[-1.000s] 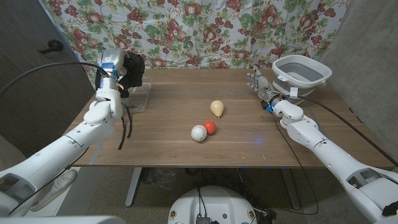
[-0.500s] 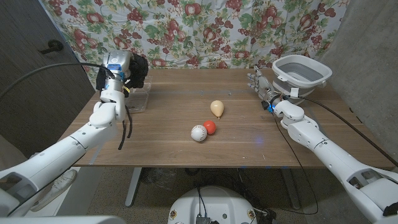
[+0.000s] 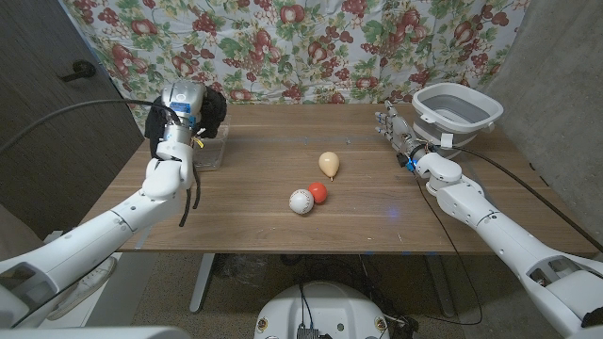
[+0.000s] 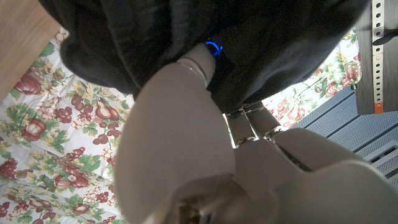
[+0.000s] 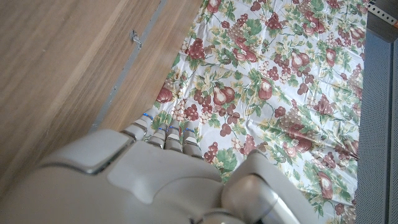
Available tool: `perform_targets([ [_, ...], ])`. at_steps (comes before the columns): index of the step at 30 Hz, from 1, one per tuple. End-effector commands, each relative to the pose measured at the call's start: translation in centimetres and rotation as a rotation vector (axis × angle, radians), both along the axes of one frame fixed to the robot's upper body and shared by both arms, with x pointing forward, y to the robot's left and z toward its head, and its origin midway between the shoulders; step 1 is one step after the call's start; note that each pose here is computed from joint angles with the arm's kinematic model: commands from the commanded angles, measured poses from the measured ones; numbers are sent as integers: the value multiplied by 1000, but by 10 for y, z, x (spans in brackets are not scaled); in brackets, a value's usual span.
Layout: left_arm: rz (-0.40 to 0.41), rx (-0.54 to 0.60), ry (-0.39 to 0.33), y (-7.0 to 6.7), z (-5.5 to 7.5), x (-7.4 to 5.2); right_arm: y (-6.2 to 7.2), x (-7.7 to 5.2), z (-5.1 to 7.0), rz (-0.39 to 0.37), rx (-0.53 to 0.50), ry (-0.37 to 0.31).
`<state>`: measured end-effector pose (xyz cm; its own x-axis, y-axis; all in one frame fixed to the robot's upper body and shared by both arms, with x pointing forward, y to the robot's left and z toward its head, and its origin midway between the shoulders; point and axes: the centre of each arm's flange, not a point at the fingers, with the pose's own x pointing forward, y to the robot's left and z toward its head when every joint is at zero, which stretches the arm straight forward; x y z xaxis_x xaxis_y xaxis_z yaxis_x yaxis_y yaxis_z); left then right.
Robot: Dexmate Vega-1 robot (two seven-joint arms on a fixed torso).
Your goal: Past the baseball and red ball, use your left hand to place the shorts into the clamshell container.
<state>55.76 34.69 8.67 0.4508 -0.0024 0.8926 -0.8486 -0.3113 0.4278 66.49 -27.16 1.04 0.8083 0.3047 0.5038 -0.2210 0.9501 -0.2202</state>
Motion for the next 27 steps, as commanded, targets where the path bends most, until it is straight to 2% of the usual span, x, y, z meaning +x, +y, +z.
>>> perform_targets([
  [1,56,37,39,-4,-8,5,2,1,0,4,-7,3],
  [11,51,17,90,-7,-16,16,2,3,-2,5,-3,8],
  [27,66,-11,126,-3,-17,27,3,2,-3,6,-3,12],
])
